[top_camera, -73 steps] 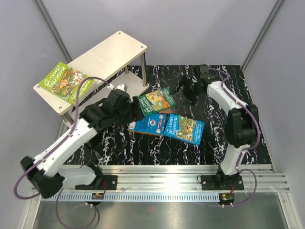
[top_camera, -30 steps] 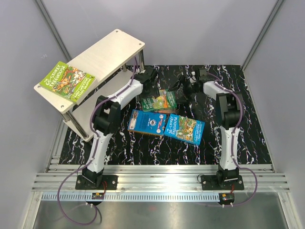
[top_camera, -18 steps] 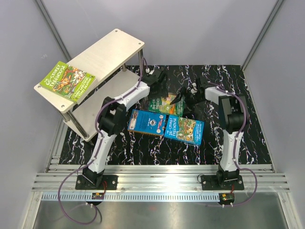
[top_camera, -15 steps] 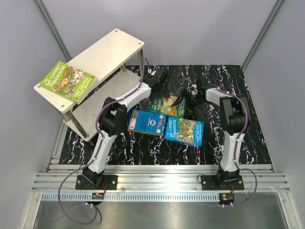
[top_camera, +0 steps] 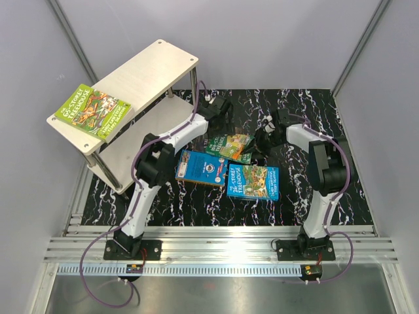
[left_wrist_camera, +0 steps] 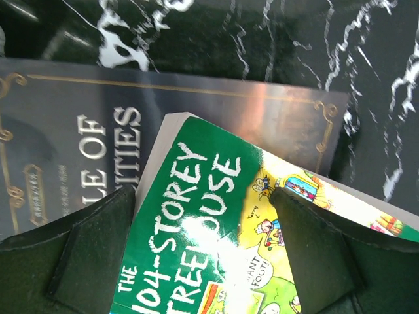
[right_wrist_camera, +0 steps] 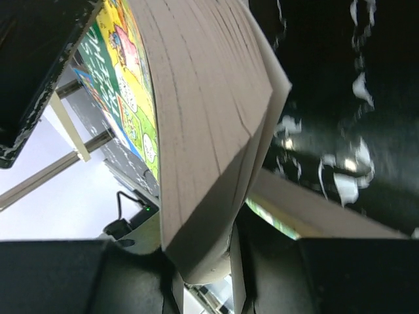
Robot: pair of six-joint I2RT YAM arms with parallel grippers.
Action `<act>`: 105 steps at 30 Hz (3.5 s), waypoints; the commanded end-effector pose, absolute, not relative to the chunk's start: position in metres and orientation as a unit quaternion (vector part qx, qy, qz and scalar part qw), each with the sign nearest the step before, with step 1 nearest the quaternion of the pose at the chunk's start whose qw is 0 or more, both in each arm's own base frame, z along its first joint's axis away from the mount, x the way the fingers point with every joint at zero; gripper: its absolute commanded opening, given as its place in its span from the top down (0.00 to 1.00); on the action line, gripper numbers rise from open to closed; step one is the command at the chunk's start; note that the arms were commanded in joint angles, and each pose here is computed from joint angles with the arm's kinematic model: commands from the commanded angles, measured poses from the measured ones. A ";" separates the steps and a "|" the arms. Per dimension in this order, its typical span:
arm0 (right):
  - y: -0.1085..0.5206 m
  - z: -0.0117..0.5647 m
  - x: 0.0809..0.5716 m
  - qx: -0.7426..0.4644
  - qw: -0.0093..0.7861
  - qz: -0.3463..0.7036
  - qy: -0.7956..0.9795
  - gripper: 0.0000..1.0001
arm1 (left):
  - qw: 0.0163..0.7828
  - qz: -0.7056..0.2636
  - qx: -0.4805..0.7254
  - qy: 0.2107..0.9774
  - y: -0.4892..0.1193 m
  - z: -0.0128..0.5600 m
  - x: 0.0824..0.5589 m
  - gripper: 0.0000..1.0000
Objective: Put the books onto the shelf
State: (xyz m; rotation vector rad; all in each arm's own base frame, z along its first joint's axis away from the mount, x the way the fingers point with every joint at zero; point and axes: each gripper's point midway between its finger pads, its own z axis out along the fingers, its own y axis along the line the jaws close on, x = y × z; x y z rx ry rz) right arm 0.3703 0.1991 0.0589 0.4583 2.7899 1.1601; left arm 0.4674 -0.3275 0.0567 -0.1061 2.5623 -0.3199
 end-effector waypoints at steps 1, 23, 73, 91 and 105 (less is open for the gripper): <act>0.187 0.076 0.371 0.148 0.098 0.333 0.926 1.00 | 0.232 -0.180 -0.013 0.956 -0.362 0.092 0.422 0.11; 0.138 0.279 0.268 0.284 0.294 0.354 0.841 1.00 | 0.296 -0.371 -0.072 0.877 -0.323 0.304 0.306 0.01; 0.171 0.492 0.106 0.193 0.255 0.706 0.632 0.00 | 0.483 -0.381 -0.191 0.765 -0.292 0.490 0.222 1.00; 0.175 0.454 0.108 0.185 0.242 0.678 0.669 0.00 | 0.616 -0.263 -0.261 0.695 -0.064 0.552 0.232 1.00; 0.174 0.443 0.094 0.175 0.239 0.660 0.690 0.01 | 0.576 -0.214 -0.353 0.705 0.009 0.496 0.294 1.00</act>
